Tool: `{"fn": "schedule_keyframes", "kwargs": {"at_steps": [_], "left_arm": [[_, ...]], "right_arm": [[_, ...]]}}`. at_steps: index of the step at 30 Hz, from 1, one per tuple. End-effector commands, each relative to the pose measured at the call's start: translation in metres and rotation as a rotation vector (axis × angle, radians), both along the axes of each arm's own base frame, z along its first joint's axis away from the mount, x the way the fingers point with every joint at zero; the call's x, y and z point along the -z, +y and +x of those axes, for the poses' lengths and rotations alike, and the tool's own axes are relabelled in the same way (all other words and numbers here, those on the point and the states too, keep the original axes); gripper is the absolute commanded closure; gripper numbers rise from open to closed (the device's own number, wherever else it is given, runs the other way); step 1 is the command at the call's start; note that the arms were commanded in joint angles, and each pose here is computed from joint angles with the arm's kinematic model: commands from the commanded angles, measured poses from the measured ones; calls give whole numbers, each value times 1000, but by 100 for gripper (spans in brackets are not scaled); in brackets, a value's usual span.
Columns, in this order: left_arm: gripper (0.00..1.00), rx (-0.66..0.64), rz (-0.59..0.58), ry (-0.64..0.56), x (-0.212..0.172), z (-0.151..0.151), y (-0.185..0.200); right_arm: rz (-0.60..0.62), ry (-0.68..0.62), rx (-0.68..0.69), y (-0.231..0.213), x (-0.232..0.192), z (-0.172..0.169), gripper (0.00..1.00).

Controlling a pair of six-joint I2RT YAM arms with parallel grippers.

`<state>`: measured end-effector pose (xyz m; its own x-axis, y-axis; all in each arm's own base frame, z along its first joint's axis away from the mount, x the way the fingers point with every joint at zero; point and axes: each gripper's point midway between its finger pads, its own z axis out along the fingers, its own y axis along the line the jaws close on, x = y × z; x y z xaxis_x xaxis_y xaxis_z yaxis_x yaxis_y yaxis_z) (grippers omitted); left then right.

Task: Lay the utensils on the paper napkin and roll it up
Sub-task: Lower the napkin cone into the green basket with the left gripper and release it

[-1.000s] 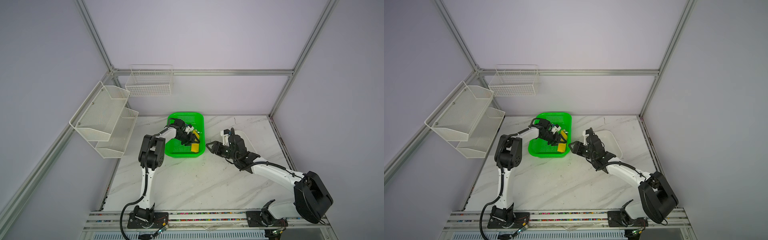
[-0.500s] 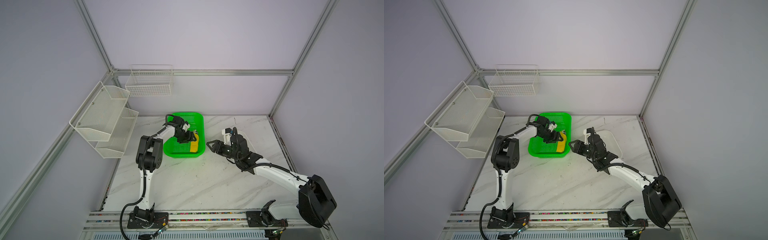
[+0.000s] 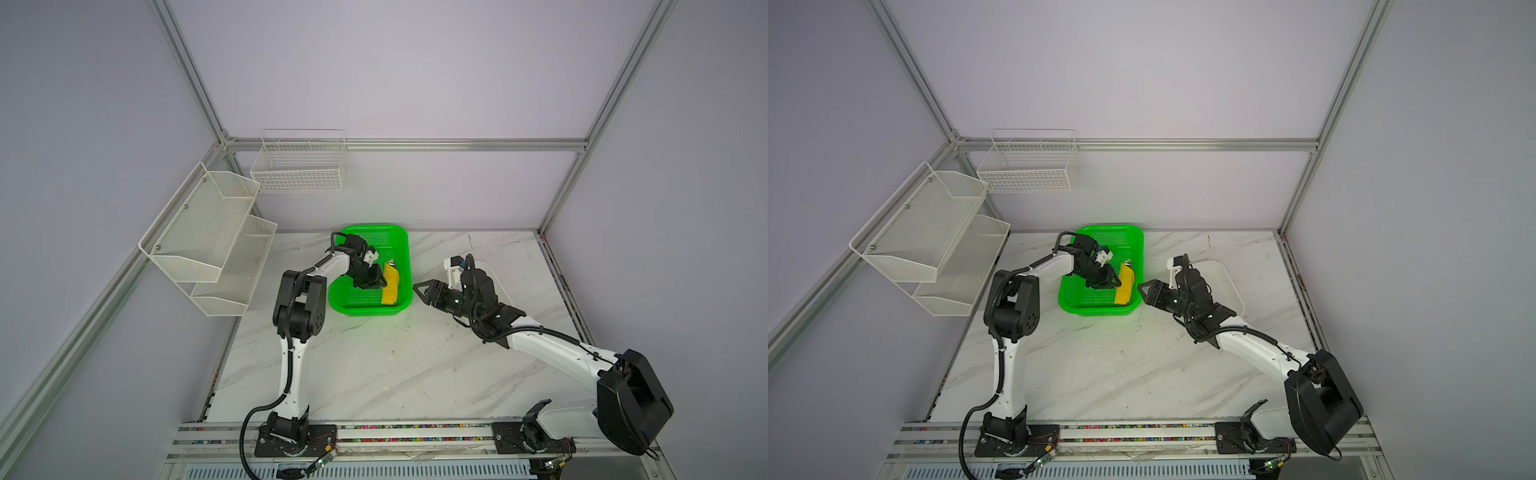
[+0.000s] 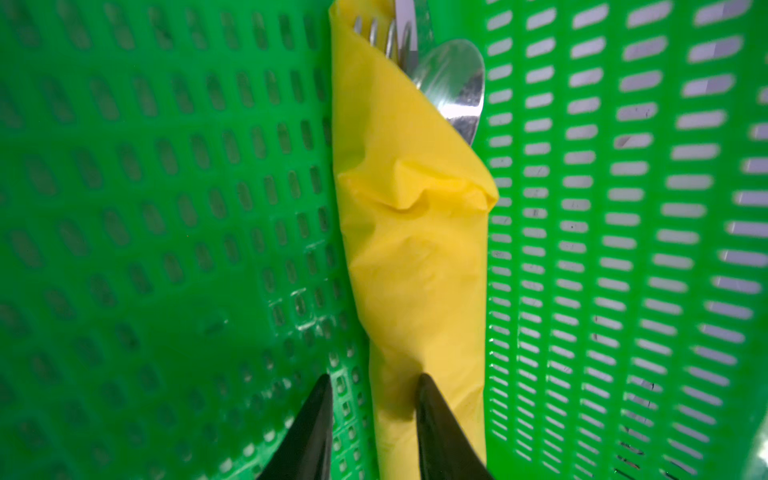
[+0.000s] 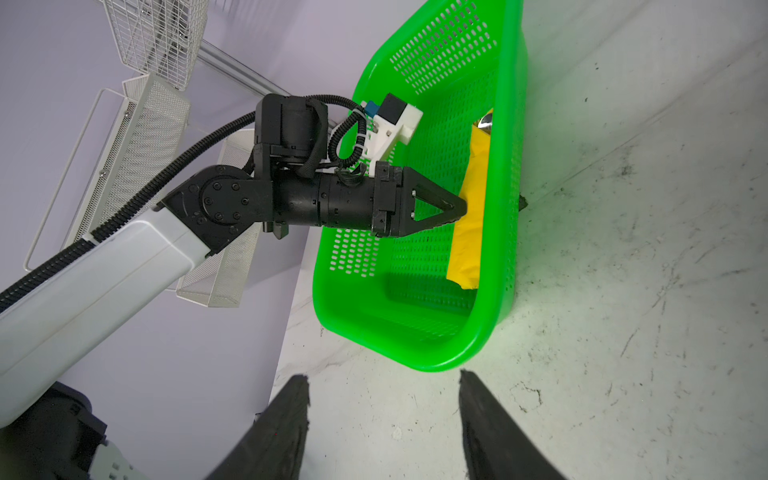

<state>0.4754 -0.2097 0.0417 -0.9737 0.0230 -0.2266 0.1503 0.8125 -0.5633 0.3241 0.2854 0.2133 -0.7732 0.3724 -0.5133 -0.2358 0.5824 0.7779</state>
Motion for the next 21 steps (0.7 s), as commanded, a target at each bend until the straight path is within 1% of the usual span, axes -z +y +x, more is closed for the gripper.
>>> {"fn": "schedule_keyframes", "kwargs": {"at_steps": [1, 6, 7, 9, 13, 18, 21], "left_arm": [[70, 50, -63, -16, -9, 7, -17], [75, 66, -107, -14, -13, 5, -23], [77, 64, -107, -20, -15, 6, -23], [78, 63, -109, -45, -20, 7, -23], [79, 75, -153, -77, -32, 9, -28], [78, 90, -171, -90, -33, 6, -32], [77, 84, -164, -79, -27, 5, -31]], "right_arm": [[13, -6, 19, -3, -2, 2, 40], [7, -2, 19, -3, 1, 2, 40], [6, 0, 19, -3, 2, 2, 40], [4, 4, 21, -4, 4, 2, 40], [-2, 12, 21, -4, 9, 2, 40], [-11, 23, 28, -5, 15, 2, 40], [-34, 75, 51, -6, 33, 5, 40]]}}
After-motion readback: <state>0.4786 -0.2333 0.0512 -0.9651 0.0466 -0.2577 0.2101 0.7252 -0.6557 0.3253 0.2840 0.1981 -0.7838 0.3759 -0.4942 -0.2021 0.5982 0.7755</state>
